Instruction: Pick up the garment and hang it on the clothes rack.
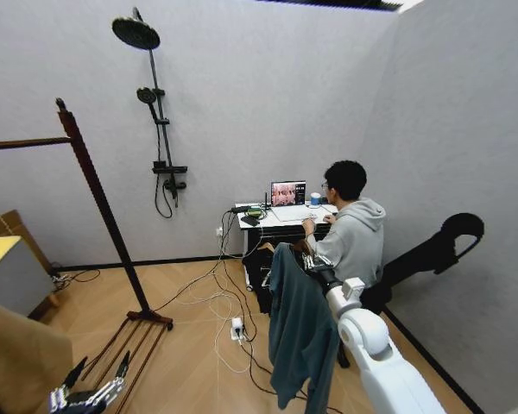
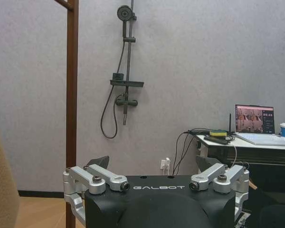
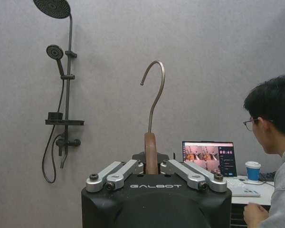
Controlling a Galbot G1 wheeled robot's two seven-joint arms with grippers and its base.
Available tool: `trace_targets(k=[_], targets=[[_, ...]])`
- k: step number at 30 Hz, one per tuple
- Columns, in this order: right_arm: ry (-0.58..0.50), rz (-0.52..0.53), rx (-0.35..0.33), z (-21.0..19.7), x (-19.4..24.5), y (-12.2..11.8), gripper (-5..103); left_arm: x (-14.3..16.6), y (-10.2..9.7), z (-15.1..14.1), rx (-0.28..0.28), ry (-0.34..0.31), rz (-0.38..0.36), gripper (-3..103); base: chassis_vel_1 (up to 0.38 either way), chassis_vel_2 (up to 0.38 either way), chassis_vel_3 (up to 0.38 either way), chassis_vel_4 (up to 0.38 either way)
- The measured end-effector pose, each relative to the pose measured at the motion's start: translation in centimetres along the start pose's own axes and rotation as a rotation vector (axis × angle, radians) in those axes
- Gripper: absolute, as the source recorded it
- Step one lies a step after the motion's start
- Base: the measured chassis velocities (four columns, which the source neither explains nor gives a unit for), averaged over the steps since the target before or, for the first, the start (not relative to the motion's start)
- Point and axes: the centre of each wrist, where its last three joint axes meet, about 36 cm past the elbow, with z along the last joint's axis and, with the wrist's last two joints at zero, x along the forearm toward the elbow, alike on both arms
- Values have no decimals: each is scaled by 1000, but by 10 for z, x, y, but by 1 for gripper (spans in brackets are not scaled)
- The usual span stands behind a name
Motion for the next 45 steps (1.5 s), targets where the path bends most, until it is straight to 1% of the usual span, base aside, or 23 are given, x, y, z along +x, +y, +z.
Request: trace_targets(k=[8, 15, 23, 31, 45], targets=[[-13, -8, 0, -3, 7, 0, 10, 0, 0, 0, 0, 0, 0, 100, -94, 100, 105, -98], [-18, -27, -14, 0, 10, 4, 10, 0, 0, 0, 0, 0, 0, 100, -49, 140, 134, -61], [-19, -36, -5, -2, 7, -3, 10, 0, 0, 0, 0, 0, 0, 100, -23, 168, 176, -32], [-17, -50, -11, 2, 1, -7, 10, 0, 0, 0, 0, 0, 0, 100, -4, 197, 198, 13], [-14, -48, -21, 10, -4, -7, 10, 0, 0, 0, 0, 0, 0, 100, 33, 223, 219, 28]])
